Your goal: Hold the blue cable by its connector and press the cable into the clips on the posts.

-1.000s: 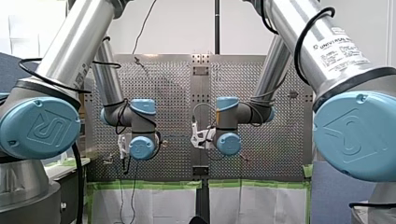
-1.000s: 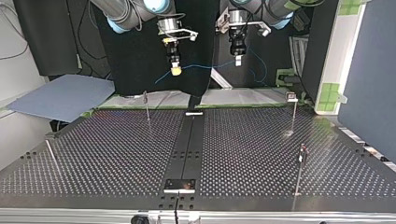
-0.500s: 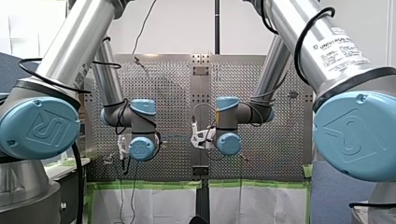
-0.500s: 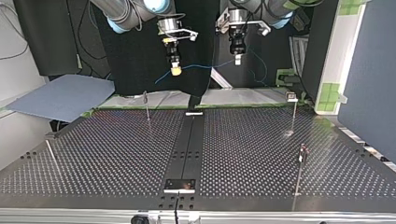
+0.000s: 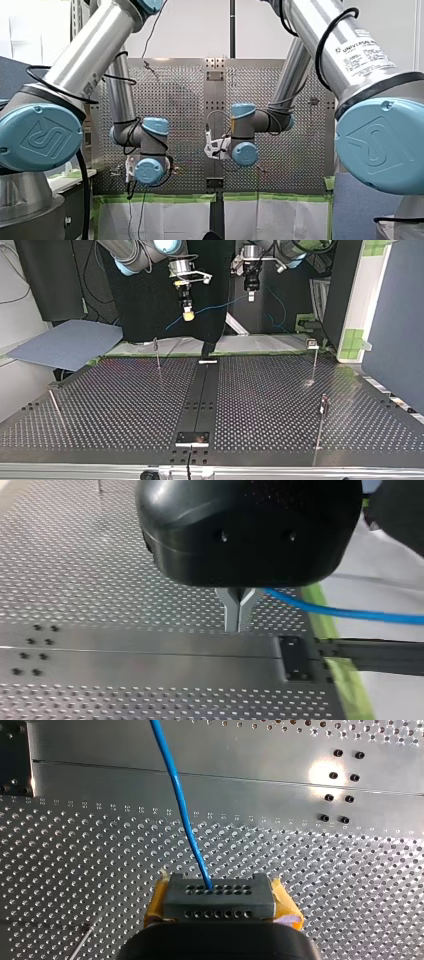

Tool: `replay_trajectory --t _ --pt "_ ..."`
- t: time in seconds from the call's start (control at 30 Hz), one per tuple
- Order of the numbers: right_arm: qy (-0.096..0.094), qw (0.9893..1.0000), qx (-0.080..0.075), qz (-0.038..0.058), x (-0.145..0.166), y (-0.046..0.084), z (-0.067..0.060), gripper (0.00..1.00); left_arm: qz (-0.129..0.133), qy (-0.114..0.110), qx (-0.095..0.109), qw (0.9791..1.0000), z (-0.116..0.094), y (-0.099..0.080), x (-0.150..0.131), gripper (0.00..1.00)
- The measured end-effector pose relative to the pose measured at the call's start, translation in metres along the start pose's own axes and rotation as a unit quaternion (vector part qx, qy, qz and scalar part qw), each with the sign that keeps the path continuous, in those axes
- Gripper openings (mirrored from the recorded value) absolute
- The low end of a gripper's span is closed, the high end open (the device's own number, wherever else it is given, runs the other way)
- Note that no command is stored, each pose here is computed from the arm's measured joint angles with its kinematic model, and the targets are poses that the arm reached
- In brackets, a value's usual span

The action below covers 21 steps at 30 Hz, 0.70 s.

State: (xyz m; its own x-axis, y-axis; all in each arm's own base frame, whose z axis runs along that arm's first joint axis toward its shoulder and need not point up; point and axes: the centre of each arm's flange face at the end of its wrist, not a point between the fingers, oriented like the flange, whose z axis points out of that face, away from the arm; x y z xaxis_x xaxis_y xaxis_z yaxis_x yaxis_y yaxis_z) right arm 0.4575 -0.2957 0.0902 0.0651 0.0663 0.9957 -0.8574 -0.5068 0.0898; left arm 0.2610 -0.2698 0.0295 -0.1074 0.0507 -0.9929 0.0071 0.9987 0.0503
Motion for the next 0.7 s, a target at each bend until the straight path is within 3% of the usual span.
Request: replay_trajectory --t 0.33,0.53,0.7 --pt "-0.003 1.0 0.0 0.0029 -0.002 -0.004 0.0 0.0 0.024 0.036 -0.001 0.999 -0.007 0.006 0.033 0.0" --pt "-0.025 0.9995 0.002 0.0165 -0.015 -0.026 -0.001 0.0 0.027 0.041 -0.001 0.9988 -0.009 0.006 0.037 0.0" --pt "-0.048 0.9988 -0.001 0.0126 -0.031 -0.043 -0.002 0.0 0.027 0.041 -0.001 0.9988 -0.009 0.006 0.037 0.0"
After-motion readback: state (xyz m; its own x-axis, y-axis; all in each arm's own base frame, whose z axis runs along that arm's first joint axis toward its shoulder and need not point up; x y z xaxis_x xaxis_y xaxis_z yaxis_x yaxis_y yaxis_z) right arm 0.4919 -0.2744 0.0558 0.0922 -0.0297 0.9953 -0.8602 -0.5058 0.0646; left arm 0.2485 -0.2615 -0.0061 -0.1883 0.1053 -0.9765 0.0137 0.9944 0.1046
